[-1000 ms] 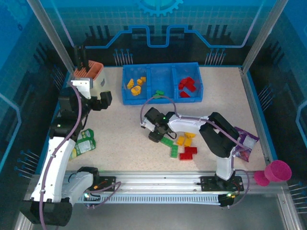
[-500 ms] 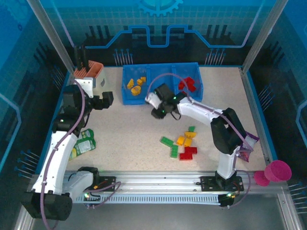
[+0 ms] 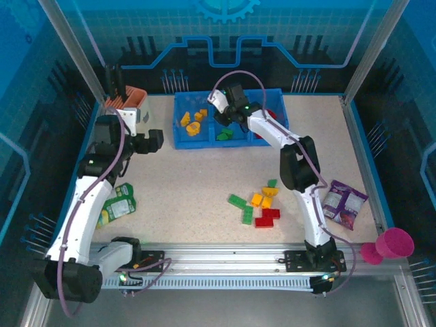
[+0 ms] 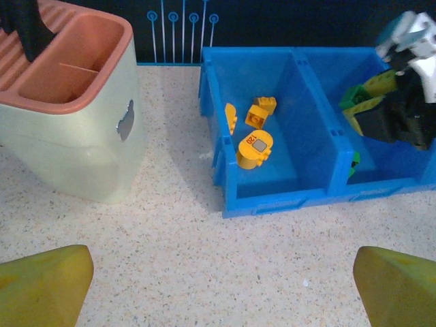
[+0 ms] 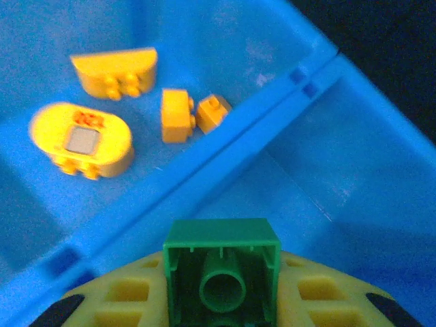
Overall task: Sort the legos into containers by color
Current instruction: Place the lego in the container.
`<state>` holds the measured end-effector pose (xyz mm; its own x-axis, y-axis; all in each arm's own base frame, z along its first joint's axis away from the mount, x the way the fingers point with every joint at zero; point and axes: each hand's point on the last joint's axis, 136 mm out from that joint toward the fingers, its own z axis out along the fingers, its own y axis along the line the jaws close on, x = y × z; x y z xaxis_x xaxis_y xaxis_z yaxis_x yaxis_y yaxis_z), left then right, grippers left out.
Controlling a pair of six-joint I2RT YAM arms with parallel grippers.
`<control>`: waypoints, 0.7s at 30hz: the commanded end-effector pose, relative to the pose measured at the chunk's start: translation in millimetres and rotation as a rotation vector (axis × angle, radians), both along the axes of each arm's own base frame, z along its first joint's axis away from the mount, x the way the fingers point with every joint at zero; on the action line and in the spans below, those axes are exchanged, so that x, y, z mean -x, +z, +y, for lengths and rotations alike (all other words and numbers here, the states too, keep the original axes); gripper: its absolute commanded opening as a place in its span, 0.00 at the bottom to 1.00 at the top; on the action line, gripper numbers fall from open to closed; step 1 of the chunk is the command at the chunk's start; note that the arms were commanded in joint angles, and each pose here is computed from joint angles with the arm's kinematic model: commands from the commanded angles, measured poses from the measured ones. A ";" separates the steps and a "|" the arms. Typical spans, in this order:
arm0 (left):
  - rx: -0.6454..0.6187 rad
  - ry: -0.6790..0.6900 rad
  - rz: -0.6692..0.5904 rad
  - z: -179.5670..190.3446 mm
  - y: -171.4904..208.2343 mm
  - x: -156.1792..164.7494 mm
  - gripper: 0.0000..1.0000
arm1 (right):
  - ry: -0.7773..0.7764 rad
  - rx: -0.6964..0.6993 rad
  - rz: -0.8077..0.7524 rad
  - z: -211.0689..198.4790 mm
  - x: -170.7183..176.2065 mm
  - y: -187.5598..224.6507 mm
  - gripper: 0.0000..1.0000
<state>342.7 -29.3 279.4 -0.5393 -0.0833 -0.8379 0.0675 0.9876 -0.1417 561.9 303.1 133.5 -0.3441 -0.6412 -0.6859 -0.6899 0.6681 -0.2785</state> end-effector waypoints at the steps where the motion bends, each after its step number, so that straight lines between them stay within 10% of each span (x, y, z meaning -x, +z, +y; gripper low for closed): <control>1: -0.040 -0.033 0.043 -7.0 -3.8 1.2 0.99 | -0.008 0.065 -0.006 -11.5 -13.5 -10.8 0.28; 21: -0.287 -0.864 0.153 -157.4 -112.9 50.5 0.99 | 0.029 -0.015 -0.056 -20.7 0.7 29.7 0.65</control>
<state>301.6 -161.9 183.7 -0.5453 0.4668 -0.6962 0.6669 0.7448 -0.0230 557.6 284.8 104.0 -0.3712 -0.6755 -0.6371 -0.7137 0.6464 -0.2696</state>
